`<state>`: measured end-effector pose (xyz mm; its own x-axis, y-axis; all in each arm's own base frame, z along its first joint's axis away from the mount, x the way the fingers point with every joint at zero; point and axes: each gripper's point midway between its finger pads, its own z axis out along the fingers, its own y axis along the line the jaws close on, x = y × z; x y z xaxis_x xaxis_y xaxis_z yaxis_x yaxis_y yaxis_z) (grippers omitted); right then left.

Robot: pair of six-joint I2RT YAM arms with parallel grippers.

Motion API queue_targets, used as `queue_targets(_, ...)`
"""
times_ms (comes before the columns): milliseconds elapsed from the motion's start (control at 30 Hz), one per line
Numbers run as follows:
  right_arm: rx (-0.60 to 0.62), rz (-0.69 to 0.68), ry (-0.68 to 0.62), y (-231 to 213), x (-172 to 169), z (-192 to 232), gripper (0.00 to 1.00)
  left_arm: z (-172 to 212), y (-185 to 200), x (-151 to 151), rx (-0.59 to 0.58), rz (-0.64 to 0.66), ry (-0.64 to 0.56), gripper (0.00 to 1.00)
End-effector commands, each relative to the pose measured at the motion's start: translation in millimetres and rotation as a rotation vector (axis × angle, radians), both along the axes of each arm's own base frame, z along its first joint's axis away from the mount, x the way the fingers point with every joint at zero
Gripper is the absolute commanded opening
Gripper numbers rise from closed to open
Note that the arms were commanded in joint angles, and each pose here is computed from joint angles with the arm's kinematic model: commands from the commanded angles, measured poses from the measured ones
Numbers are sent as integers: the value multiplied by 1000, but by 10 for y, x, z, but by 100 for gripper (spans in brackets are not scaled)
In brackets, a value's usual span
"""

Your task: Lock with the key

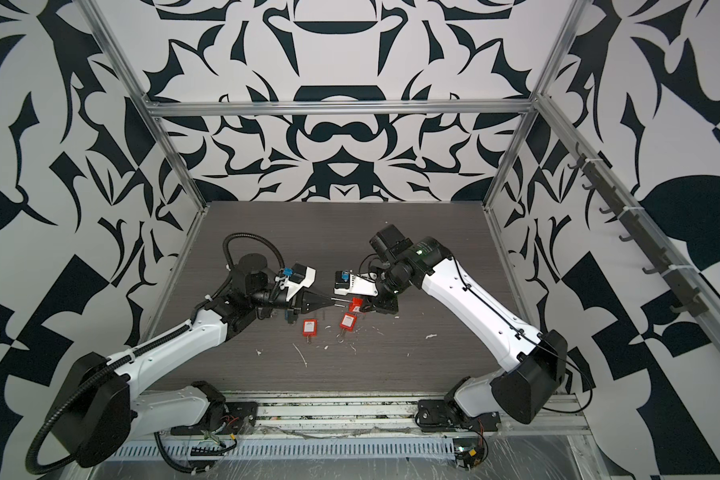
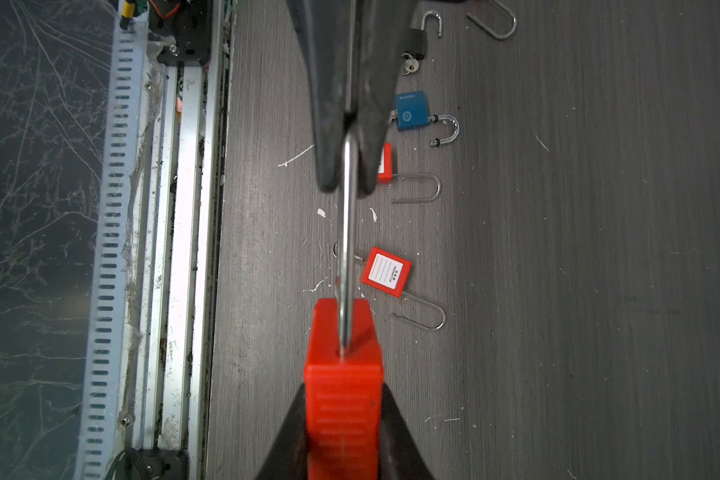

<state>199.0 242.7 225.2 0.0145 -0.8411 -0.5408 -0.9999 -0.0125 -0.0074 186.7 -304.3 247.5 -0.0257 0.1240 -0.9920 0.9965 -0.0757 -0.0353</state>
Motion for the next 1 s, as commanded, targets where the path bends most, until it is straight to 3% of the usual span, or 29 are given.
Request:
queue_targets(0,66,41,-18,81,-44,248,20,47,-5,-53,-27,-32,-9,0)
queue_targets(400,118,17,-240,220,318,359,20,-3,-128,75,-42,-59,57,0)
queue_targets(533,145,28,-241,273,311,439,20,-43,-139,98,-36,-55,72,0)
queue_targets(733,220,78,-125,361,81,521,20,23,-164,91,-55,-53,40,0)
queue_targets(967,191,55,-277,331,314,493,21,56,-179,35,-52,-82,52,0)
